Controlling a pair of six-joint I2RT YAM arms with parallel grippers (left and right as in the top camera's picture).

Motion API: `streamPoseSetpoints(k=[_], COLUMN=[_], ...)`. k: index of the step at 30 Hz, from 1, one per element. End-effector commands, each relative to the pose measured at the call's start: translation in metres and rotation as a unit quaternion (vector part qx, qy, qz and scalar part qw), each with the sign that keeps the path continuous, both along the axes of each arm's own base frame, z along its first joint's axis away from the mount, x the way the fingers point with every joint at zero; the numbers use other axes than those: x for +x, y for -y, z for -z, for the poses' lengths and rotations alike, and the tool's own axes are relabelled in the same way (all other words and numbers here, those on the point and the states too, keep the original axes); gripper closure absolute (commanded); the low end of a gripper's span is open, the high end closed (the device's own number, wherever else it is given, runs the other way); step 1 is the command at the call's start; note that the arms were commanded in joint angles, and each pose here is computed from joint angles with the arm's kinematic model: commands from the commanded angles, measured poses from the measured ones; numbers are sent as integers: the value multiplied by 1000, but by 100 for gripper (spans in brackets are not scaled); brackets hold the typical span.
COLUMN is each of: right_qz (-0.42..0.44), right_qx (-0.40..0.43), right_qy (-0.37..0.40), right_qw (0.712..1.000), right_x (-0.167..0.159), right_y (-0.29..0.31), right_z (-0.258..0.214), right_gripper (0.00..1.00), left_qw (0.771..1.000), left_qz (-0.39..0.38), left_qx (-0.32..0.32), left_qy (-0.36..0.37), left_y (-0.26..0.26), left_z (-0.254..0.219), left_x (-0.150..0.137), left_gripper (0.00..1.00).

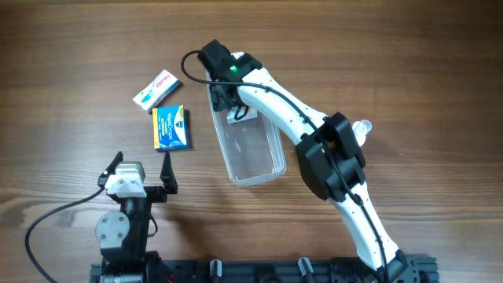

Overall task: Pack container
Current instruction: 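Lower the Hansaplast box into the container and release it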

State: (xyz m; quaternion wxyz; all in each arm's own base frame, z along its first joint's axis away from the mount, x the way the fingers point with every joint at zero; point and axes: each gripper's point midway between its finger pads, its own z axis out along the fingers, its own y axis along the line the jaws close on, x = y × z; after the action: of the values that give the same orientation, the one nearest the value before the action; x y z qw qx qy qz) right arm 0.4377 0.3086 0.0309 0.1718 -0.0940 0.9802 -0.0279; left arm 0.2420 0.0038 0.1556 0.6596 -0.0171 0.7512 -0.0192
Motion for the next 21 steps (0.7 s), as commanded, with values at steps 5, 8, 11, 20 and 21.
streamPoseSetpoints(k=[5,8,11,20,21], right_qz=[-8,-8,-8,-8,-8], right_qx=[11,14,17,32,33], right_qy=[26,30,33,51,53], right_qw=[1000,999,999,998,998], right_x=[6,7,7,8,7], right_y=[-2,-2,-2,-3,-2], right_z=[-30,-34,-38,-64,-68], right_gripper=[4,9,10,11,10], left_qw=[1000,1000,1000,1000,1000], left_qz=[0,0,0,0,0], left_qx=[9,9,9,9,9], left_qy=[2,2,2,2,2], left_y=[-1,-1,-1,-1,-1], left_z=[1,1,1,1,1], left_x=[0,0,0,0,0], left_gripper=[0,0,0,0,0])
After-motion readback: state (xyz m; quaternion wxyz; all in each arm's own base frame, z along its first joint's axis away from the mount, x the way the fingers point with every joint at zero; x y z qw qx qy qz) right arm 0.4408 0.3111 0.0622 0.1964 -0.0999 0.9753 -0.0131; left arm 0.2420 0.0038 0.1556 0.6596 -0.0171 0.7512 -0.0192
